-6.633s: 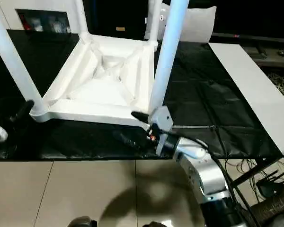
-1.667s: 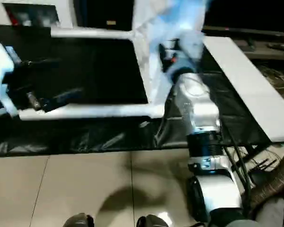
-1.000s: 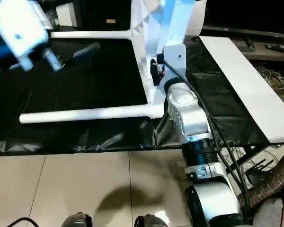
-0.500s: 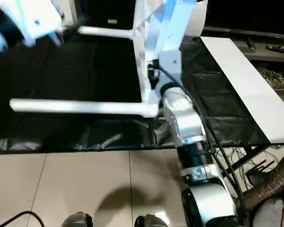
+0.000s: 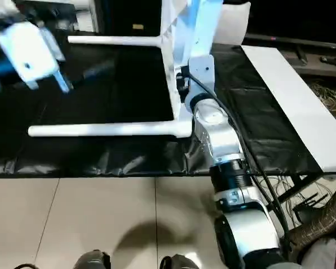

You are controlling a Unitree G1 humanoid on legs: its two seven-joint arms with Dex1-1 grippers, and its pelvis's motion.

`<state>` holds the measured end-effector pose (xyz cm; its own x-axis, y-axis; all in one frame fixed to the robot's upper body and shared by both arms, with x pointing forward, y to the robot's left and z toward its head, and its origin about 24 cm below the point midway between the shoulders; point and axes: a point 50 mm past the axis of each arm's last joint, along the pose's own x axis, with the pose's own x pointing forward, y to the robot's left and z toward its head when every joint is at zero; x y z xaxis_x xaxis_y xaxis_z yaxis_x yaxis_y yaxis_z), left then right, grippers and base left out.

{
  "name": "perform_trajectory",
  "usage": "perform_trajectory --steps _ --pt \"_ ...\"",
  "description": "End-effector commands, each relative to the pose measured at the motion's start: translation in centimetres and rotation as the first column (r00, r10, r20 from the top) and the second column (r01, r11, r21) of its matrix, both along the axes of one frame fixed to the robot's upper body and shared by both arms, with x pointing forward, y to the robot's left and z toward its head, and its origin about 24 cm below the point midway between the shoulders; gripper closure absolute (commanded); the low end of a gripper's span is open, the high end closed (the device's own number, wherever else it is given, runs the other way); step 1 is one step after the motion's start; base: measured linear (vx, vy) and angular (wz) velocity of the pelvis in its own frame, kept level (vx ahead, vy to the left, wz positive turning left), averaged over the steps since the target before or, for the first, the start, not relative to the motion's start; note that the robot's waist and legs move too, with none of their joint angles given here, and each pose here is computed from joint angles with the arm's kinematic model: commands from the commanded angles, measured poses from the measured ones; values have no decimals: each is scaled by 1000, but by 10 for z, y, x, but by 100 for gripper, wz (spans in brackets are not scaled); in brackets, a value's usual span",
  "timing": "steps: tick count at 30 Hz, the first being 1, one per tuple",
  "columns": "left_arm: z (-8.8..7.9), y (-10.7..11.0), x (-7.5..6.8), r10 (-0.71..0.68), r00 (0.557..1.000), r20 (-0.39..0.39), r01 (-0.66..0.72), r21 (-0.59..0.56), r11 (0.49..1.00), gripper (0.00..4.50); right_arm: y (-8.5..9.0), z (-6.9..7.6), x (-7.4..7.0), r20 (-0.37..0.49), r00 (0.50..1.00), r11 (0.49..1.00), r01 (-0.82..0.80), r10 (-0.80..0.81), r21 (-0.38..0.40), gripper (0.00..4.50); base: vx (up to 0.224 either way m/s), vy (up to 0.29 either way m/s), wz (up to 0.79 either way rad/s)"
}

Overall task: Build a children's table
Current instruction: Flip table

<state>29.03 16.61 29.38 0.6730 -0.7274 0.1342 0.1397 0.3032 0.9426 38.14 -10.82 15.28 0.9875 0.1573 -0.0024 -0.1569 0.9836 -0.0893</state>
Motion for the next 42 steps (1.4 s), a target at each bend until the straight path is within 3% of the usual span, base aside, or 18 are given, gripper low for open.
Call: perform_trajectory --steps 1,2,4,7,11,21,22,28,30,31,35,38,39,42 --pt "27 4 -5 66 978 196 -66 -8 998 0 -2 6 2 19 1000 1000 -1 1 -26 251 0 0 0" --pt "27 4 -5 66 978 196 -66 -8 998 0 -2 6 2 19 1000 1000 -1 1 -26 251 0 0 0" --pt "38 15 -2 182 946 269 -180 -34 983 0 -2 9 3 28 1000 999 -4 5 -38 252 0 0 0" --pt "40 19 0 226 932 284 -216 -66 974 0 -3 10 4 33 999 999 -2 4 -45 252 0 0 0" --pt "42 28 6 296 919 260 -281 -94 955 0 -4 13 4 45 999 998 -1 4 -57 252 0 0 0" --pt "31 33 19 335 928 163 -324 -87 942 83 -8 27 4 96 995 993 0 12 -121 252 0 0 0" --pt "30 37 22 361 921 149 -350 -97 932 94 -8 31 4 109 994 986 -14 32 -164 252 0 0 0" --pt "29 41 25 372 923 98 -356 -147 923 140 -10 40 4 129 989 970 -41 74 -241 252 0 0 0" --pt "28 42 26 359 932 47 -343 -208 916 153 -12 52 5 145 982 947 -70 121 -315 252 0 0 0" --pt "28 42 26 359 932 47 -343 -208 916 165 -12 52 5 145 982 947 -70 121 -315 252 0 0 0" --pt "27 41 28 318 947 -40 -313 -317 895 181 -21 75 9 159 969 906 -111 190 -408 252 0 0 0" --pt "28 43 29 269 956 -119 -293 -466 835 192 -31 110 13 180 945 848 -147 272 -509 252 0 0 0" --pt "29 44 29 242 959 -148 -284 -542 791 192 -33 122 14 186 937 836 -159 295 -526 252 0 0 0" --pt "30 46 29 215 960 -179 -280 -621 732 199 -36 140 16 206 925 824 -165 321 -542 252 0 0 0"
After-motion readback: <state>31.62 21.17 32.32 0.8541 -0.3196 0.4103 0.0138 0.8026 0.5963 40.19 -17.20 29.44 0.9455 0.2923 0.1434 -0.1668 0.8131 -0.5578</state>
